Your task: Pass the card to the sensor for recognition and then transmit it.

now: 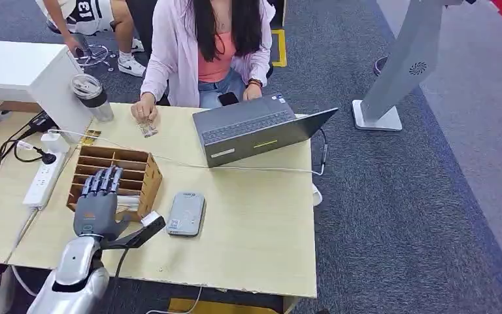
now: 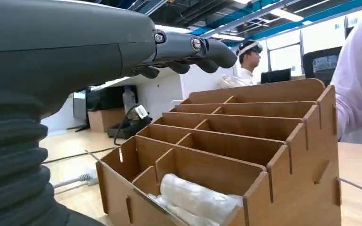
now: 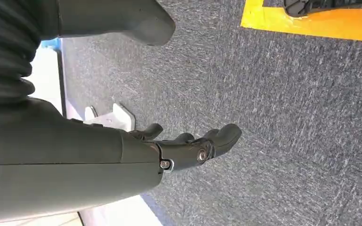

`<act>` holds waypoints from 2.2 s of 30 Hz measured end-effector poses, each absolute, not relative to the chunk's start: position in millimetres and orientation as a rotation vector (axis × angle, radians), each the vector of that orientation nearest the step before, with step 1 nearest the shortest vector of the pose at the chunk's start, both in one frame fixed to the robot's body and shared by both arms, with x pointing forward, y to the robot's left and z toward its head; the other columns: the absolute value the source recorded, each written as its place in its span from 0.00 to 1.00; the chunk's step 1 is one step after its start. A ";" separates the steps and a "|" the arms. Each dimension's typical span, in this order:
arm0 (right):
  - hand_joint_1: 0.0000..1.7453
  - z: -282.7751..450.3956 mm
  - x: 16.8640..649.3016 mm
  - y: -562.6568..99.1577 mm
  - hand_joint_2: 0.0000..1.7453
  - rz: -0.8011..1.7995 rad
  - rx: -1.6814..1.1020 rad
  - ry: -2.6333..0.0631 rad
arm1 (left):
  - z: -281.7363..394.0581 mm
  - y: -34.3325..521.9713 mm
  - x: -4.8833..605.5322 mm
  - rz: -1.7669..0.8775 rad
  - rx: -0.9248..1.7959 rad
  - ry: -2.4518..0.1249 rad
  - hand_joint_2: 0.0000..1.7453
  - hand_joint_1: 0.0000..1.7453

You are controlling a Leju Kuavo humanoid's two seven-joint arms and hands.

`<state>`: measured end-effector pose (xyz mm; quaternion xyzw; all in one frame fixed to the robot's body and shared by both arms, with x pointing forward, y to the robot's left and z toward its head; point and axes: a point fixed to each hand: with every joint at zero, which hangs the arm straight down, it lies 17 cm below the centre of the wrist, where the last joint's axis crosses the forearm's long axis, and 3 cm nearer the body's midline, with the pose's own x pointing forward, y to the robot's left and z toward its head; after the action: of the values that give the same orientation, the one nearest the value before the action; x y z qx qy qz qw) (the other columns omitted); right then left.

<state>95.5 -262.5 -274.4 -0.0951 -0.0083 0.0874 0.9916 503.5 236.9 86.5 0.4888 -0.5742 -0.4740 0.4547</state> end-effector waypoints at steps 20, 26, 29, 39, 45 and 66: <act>0.00 -274.4 96.1 -261.9 1.00 0.179 -0.188 -0.022 | 87.5 250.9 505.9 -1.142 1.213 -1.400 1.00 0.00; 0.00 -274.5 96.1 -262.4 1.00 0.180 -0.189 -0.022 | 87.9 252.1 506.2 -1.130 1.205 -1.401 1.00 0.00; 0.00 -274.5 96.1 -262.4 1.00 0.180 -0.189 -0.022 | 88.6 253.8 507.3 -1.124 1.203 -1.399 1.00 0.00; 0.00 -274.5 96.1 -262.5 1.00 0.181 -0.190 -0.023 | 89.4 251.6 507.7 -1.130 1.195 -1.410 1.00 0.00; 0.00 -274.5 96.0 -262.5 1.00 0.180 -0.189 -0.022 | 90.1 253.4 507.9 -1.122 1.199 -1.408 1.00 0.00; 0.00 -274.6 95.3 -262.9 1.00 0.172 -0.189 -0.021 | 93.1 256.2 508.9 -1.114 1.206 -1.407 1.00 1.00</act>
<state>95.3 -262.9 -274.6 -0.0942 -0.0105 0.0858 0.9918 508.9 256.2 93.1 0.4922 -0.5743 -0.4546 0.4704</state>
